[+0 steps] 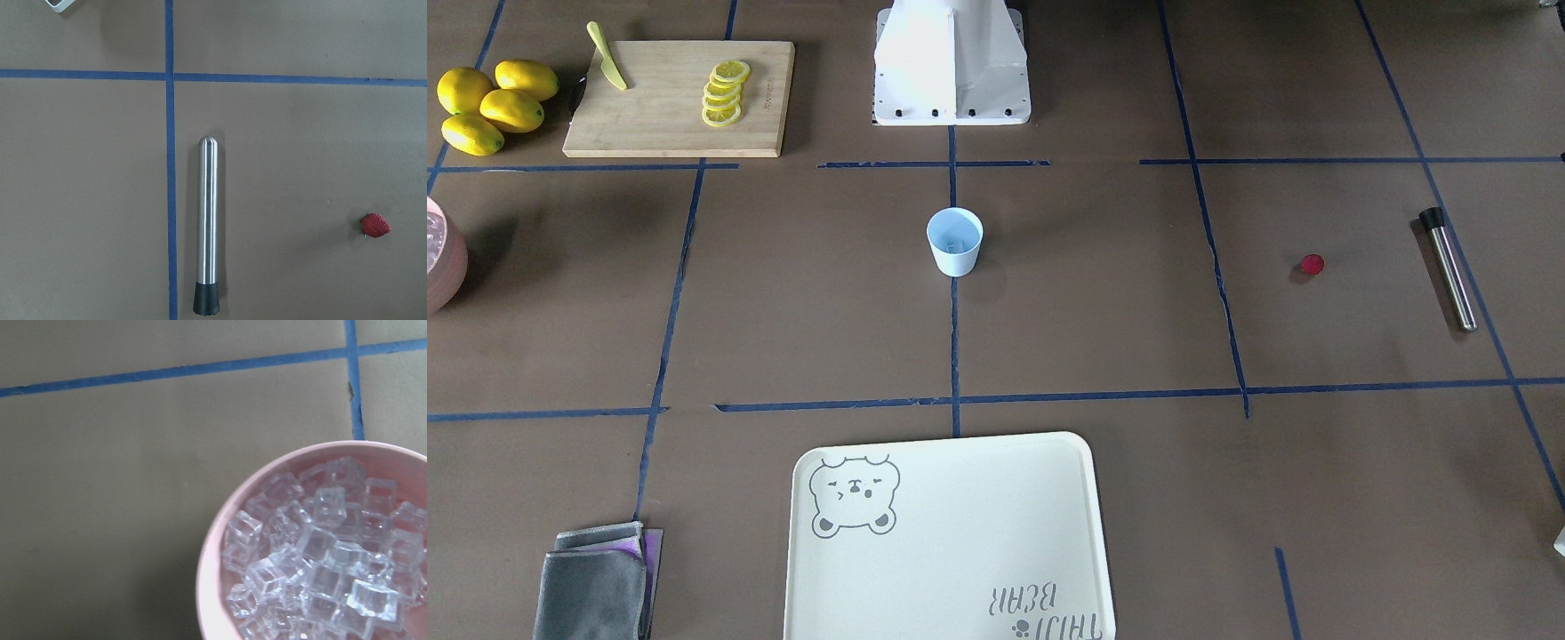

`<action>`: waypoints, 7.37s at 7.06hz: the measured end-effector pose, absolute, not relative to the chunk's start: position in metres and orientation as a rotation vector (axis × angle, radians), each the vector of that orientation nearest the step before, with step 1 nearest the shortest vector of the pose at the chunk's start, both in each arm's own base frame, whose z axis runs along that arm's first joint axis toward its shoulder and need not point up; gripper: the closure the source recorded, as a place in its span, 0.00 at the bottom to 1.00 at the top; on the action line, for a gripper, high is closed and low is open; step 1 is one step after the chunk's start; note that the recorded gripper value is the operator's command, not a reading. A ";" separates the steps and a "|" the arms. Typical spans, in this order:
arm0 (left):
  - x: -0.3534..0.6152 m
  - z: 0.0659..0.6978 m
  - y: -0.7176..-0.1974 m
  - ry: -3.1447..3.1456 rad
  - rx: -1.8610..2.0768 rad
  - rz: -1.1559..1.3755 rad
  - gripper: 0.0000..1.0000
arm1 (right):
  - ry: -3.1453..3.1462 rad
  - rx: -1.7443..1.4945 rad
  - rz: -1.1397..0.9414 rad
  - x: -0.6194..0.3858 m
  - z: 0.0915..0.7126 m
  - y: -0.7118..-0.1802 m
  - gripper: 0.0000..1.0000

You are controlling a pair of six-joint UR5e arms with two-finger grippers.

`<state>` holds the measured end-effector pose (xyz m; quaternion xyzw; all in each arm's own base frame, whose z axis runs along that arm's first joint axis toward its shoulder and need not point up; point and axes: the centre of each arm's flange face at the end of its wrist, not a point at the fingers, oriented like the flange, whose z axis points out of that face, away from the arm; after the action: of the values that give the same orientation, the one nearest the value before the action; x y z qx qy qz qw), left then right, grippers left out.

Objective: Mash ice and strawberries in cup

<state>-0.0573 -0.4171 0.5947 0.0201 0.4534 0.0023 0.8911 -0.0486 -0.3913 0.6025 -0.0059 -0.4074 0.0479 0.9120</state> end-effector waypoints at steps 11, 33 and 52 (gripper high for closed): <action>-0.057 0.589 -0.417 0.941 0.052 0.010 0.00 | -0.743 -0.103 0.138 -0.048 0.685 -0.406 0.06; -0.056 0.588 -0.417 0.948 0.050 0.009 0.00 | -1.141 -0.105 0.333 -0.314 0.276 -0.447 1.00; 0.145 0.540 -0.424 0.927 0.018 0.062 0.00 | -0.954 -0.021 0.288 -0.296 0.327 -0.458 0.01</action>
<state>0.1453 -0.4238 0.5401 0.0084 0.4470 0.0300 0.8940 -0.2961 -0.4580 0.3266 -0.0098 -0.4573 0.1379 0.8785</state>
